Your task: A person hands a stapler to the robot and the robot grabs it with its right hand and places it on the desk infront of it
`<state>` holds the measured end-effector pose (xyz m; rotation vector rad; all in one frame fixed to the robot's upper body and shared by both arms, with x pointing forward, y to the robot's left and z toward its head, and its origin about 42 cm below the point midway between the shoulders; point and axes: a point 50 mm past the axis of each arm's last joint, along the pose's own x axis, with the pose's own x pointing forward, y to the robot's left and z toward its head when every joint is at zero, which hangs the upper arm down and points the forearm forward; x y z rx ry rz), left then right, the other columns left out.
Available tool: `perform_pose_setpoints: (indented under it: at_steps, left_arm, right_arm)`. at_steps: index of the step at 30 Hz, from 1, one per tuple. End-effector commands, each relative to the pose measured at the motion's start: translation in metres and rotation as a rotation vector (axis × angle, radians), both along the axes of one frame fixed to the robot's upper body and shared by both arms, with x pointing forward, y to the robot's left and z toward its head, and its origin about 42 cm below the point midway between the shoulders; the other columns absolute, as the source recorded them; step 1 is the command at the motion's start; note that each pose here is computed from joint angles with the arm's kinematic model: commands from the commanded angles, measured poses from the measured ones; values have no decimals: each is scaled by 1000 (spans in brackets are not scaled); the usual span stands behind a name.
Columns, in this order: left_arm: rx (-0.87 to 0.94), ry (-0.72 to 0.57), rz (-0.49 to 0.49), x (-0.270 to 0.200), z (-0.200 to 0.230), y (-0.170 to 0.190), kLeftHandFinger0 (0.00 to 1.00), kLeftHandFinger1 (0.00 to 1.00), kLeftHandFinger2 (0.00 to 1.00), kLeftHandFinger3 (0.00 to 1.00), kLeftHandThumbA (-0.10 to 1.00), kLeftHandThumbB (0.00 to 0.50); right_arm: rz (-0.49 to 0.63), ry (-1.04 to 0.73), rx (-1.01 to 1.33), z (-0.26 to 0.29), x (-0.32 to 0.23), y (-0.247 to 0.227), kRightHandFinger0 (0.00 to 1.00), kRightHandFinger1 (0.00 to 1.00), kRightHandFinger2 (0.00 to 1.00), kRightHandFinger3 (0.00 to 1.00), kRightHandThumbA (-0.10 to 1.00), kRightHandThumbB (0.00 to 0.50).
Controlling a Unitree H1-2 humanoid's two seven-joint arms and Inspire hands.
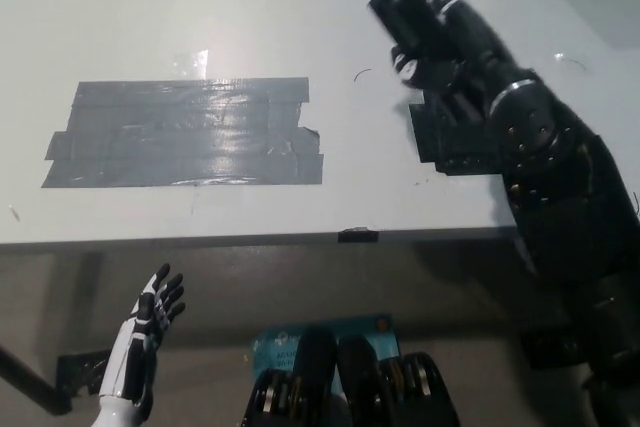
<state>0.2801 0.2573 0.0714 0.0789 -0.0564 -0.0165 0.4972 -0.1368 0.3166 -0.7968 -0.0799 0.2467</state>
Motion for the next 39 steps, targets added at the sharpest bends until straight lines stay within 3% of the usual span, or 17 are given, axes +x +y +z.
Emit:
perform_pose_setpoints:
  at_steps: [1, 3, 6, 8, 10, 13, 15, 18, 20, 21, 22, 23, 24, 31, 36, 37, 39]
  left_arm:
    - [25, -49, -28, 9, 11, -1, 1000, 1000, 1000, 1000, 1000, 436]
    - [29, -47, -28, 9, 12, -1, 1000, 1000, 1000, 1000, 1000, 436]
    - [23, -47, -30, 9, 14, -2, 1000, 1000, 1000, 1000, 1000, 448]
    - [26, -52, -33, 11, 16, -2, 1000, 1000, 1000, 1000, 1000, 451]
    - [26, -48, -31, 11, 16, -2, 1000, 1000, 1000, 1000, 1000, 447]
    - [38, -53, -33, 12, 17, -1, 1000, 1000, 1000, 1000, 1000, 441]
    - [31, -50, -32, 11, 16, 0, 1000, 1000, 1000, 1000, 1000, 441]
    - [29, -44, -32, 11, 15, 1, 1000, 1000, 1000, 1000, 1000, 448]
    - [33, -43, -29, 10, 14, 1, 1000, 1000, 1000, 1000, 1000, 448]
    - [35, -40, -27, 9, 13, 1, 1000, 1000, 1000, 1000, 1000, 451]
    - [35, -38, -27, 8, 13, 1, 1000, 1000, 1000, 1000, 1000, 451]
    - [35, -38, -27, 8, 13, 1, 1000, 1000, 1000, 1000, 1000, 451]
    - [35, -40, -32, 8, 12, 1, 1000, 1000, 1000, 1000, 1000, 443]
    - [35, -40, -33, 9, 13, 1, 1000, 1000, 1000, 1000, 1000, 448]
    - [35, -38, -38, 8, 13, -1, 1000, 1000, 1000, 1000, 1000, 435]
    - [38, -39, -37, 10, 15, -1, 1000, 1000, 1000, 1000, 1000, 444]
    - [38, -35, -34, 10, 16, -2, 1000, 1000, 1000, 1000, 1000, 460]
  right_arm:
    - [143, 39, -184, 17, 4, 35, 88, 589, 900, 946, -100, 167]
    - [154, 100, -225, -4, 6, 40, 131, 649, 974, 970, -100, 159]
    - [170, 152, -269, -28, 9, 41, 148, 673, 989, 940, -100, 186]
    - [178, 226, -315, -52, 13, 40, 217, 745, 1000, 935, -100, 186]
    - [189, 270, -320, -60, 14, 38, 180, 702, 1000, 948, -100, 173]
    - [217, 341, -316, -71, 15, 31, 48, 552, 859, 911, -100, 165]
    - [234, 370, -306, -76, 16, 30, 22, 524, 819, 886, -100, 158]
    - [239, 360, -318, -77, 17, 28, 40, 538, 839, 913, -100, 150]
    - [221, 332, -291, -78, 17, 29, 128, 585, 868, 857, 62, 202]
    - [203, 320, -265, -78, 17, 29, 534, 938, 1000, 1000, 529, 325]
    - [197, 316, -249, -77, 16, 30, 536, 888, 1000, 1000, 628, 339]
    - [197, 316, -247, -76, 16, 30, 536, 888, 1000, 1000, 628, 339]
    - [212, 333, -240, -72, 16, 29, 975, 1000, 1000, 1000, 798, 420]
    - [234, 250, -181, -51, 16, 19, 1000, 1000, 1000, 1000, 931, 500]
    - [237, 136, -140, -13, 11, 14, 1000, 1000, 1000, 1000, 1000, 494]
    - [245, 86, -120, -2, 11, 12, 1000, 1000, 1000, 1000, 1000, 466]
    - [247, 39, -89, 12, 10, 11, 1000, 1000, 1000, 1000, 1000, 471]
